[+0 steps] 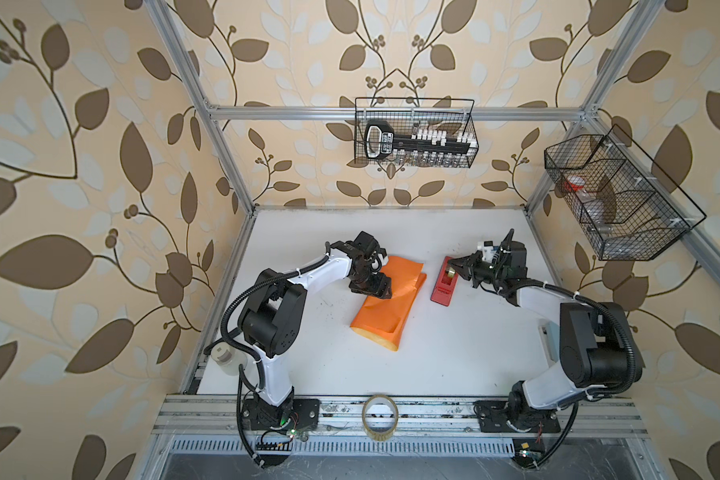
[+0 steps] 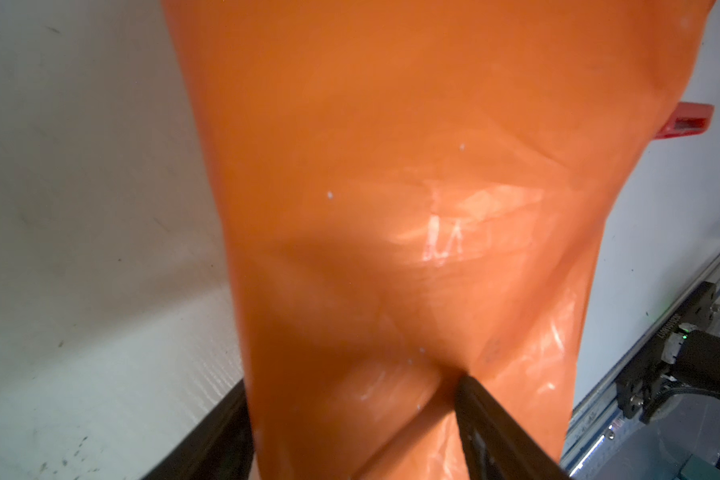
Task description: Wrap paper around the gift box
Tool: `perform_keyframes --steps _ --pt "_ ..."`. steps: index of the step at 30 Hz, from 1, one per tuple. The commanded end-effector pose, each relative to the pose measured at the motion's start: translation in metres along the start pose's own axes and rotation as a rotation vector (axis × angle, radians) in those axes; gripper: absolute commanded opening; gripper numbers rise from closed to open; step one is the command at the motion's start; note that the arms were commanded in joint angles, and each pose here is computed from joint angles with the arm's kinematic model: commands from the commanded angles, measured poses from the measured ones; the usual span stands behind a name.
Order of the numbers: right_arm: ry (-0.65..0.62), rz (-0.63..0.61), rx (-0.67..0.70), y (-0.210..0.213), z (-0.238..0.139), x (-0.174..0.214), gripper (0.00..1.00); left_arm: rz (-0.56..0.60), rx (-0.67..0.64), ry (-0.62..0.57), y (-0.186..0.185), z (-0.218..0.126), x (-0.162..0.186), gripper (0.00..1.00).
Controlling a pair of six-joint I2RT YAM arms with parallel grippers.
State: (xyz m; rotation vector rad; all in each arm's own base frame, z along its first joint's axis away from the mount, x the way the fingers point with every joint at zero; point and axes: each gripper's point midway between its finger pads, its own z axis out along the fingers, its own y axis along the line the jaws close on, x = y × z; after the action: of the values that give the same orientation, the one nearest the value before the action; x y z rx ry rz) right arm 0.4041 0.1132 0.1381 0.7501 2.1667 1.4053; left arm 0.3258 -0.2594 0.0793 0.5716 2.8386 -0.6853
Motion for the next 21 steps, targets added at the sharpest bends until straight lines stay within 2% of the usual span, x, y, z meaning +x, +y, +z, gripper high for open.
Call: perform_keyframes --steps 1,7,10,15,21 --pt "-0.016 -0.051 -0.026 0.028 -0.006 -0.003 0.00 -0.001 -0.023 0.063 0.003 0.008 0.018 0.75" --pt "-0.038 -0.062 -0.069 0.050 -0.017 -0.004 0.00 -0.003 -0.022 0.061 0.002 0.006 0.017 0.75" --pt "-0.022 -0.061 -0.008 0.027 -0.012 0.003 0.00 -0.005 -0.029 0.062 0.004 0.008 0.018 0.75" --pt "0.006 -0.029 0.007 0.002 -0.007 0.029 0.00 -0.002 -0.025 0.062 0.003 0.007 0.018 0.75" --pt "0.037 -0.024 0.022 -0.010 -0.010 0.063 0.00 -0.007 -0.018 0.064 0.002 0.008 0.018 0.75"
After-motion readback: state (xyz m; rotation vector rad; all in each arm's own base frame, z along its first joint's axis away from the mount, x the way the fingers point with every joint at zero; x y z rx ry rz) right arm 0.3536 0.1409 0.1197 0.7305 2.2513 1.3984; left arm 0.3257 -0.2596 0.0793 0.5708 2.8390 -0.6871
